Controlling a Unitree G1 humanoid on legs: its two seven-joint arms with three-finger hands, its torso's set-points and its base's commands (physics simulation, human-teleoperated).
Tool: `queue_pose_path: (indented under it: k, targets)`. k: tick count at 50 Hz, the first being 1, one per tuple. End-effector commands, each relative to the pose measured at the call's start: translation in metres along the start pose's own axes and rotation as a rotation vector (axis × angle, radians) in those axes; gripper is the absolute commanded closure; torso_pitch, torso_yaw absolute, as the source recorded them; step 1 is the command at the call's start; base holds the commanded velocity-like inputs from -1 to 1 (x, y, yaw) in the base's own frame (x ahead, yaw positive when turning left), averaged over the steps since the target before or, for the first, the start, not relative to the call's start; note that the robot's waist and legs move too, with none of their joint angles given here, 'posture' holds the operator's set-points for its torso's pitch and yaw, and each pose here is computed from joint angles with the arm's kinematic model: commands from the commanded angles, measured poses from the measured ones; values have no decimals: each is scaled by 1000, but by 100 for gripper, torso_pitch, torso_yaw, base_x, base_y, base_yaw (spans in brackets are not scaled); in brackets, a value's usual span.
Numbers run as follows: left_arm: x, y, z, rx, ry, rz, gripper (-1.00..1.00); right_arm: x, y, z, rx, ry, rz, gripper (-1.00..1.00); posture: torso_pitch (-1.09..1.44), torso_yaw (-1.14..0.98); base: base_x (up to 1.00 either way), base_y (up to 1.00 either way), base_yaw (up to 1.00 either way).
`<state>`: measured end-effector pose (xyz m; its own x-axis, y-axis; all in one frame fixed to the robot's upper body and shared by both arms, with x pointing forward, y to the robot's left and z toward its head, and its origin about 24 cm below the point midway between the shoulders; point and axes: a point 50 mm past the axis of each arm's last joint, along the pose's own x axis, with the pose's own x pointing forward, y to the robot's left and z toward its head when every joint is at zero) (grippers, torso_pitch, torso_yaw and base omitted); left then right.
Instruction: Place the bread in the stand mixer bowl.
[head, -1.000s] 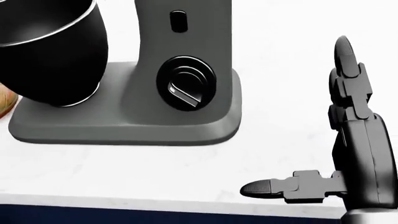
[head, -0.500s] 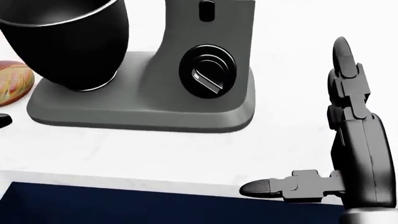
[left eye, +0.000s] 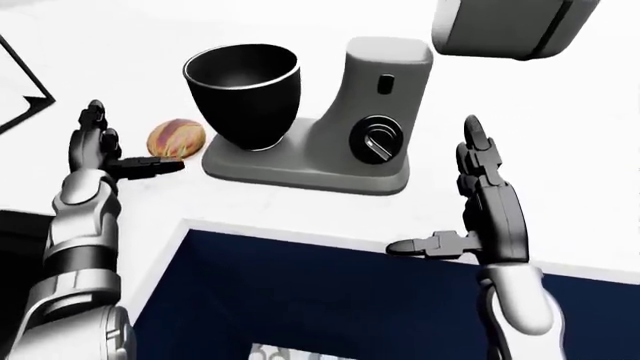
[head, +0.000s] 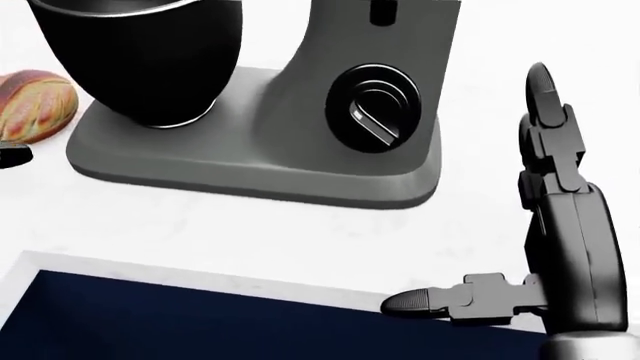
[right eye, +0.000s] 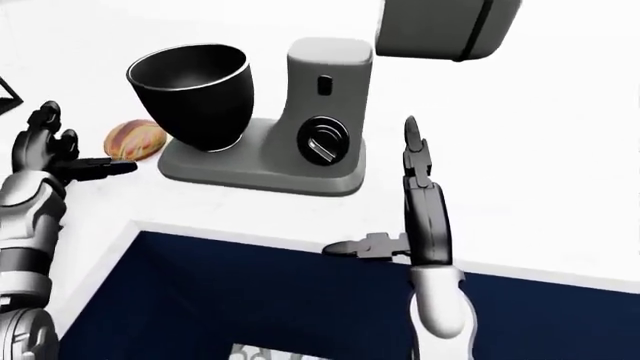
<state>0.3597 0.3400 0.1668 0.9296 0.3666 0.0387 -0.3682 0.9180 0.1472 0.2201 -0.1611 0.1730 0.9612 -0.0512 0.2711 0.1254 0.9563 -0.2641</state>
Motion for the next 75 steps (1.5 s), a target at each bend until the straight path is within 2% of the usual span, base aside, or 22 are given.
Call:
queue_pose_path:
  k: [1, 11, 22, 31, 35, 43, 54, 55, 56, 57, 58, 61, 66, 72, 75]
  targets:
    - [3, 4, 48, -32, -188, 24, -100, -1, -3, 13, -4, -79, -19, -100, 0, 0, 0, 0, 0]
    - [0, 6, 63, -31, -217, 21, -100, -1, -2, 13, -4, -78, -16, -100, 0, 0, 0, 0, 0]
    - [8, -6, 49, -34, -183, 2, -100, -2, -3, 13, -2, -82, -19, -100, 0, 0, 0, 0, 0]
    - [12, -15, 39, -14, -156, 4, -100, -1, -3, 14, 0, -86, -22, -100, 0, 0, 0, 0, 0]
    - [10, -15, 25, 8, -119, 8, -100, -1, -3, 13, 2, -89, -20, -100, 0, 0, 0, 0, 0]
    - [7, -27, 5, 59, -30, -99, -100, -1, -3, 13, 5, -87, -24, -100, 0, 0, 0, 0, 0]
    - [5, -34, -15, 102, 74, -175, -100, 0, -2, 12, 11, -93, -25, -100, 0, 0, 0, 0, 0]
    - [4, -36, -18, 112, 88, -188, -47, 0, -2, 12, 12, -97, -24, -100, 0, 0, 0, 0, 0]
    - [4, -36, -21, 119, 104, -193, 22, 0, -2, 13, 12, -98, -24, -100, 0, 0, 0, 0, 0]
    - [3, -37, -24, 124, 121, -201, 65, -1, -2, 13, 12, -102, -24, -100, 0, 0, 0, 0, 0]
    - [2, -37, -28, 133, 150, -210, 100, -1, -2, 14, 13, -105, -25, -100, 0, 0, 0, 0, 0]
    - [0, -39, -36, 128, 206, -244, 100, -1, -2, 14, 14, -113, -24, -100, 0, 0, 0, 0, 0]
    - [-7, -40, -53, 168, 267, -303, 100, -2, -3, 18, 21, -133, -26, -100, 0, 0, 0, 0, 0]
    - [-12, -39, -63, 178, 282, -320, 100, -3, -4, 19, 36, -141, -24, -100, 0, 0, 0, 0, 0]
    - [-11, -38, -60, 172, 273, -314, 100, -3, -4, 19, 34, -140, -26, -100, 0, 0, 0, 0, 0]
